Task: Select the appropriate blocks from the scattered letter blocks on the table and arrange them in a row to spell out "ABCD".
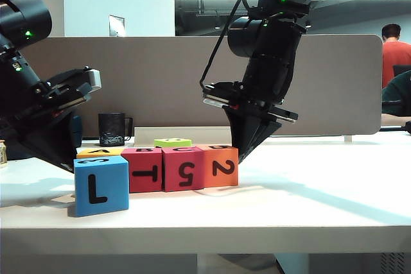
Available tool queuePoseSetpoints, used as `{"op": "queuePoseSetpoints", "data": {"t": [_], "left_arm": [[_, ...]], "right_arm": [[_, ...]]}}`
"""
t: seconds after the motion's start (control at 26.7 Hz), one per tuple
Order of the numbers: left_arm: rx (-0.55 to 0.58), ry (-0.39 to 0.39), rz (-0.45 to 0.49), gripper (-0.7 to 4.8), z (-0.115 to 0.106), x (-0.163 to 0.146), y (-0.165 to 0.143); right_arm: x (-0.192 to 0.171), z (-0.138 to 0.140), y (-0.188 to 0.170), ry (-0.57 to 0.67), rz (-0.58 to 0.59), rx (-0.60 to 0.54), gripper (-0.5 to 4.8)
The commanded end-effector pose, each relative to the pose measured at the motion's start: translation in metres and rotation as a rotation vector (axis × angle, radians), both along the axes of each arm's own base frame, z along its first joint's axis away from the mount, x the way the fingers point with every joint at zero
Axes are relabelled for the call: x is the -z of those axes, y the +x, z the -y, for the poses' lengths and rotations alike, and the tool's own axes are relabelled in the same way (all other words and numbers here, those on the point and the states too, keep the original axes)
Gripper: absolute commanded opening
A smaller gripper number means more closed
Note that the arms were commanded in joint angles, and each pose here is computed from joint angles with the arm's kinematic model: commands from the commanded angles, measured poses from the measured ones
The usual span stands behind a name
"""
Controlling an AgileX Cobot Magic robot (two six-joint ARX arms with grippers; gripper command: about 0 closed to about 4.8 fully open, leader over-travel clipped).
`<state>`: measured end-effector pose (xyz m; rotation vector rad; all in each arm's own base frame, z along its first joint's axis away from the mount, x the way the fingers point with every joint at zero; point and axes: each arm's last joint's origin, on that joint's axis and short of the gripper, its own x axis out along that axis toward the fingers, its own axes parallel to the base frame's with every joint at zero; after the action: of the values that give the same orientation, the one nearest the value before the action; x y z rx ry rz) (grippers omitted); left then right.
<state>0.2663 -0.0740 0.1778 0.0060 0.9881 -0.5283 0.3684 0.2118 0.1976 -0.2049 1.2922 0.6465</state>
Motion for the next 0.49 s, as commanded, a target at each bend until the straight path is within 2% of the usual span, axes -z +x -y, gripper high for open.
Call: {"op": "queuePoseSetpoints", "data": {"t": [0.04, 0.49], "left_arm": [[0.008, -0.019, 0.013, -0.06, 0.001, -0.002, 0.001], [0.021, -0.036, 0.014, -0.06, 0.006, 0.004, 0.019]], "right_arm": [[-0.002, -0.003, -0.001, 0.007, 0.007, -0.010, -0.04], [-0.002, -0.004, -0.003, 0.012, -0.005, -0.017, -0.04]]}}
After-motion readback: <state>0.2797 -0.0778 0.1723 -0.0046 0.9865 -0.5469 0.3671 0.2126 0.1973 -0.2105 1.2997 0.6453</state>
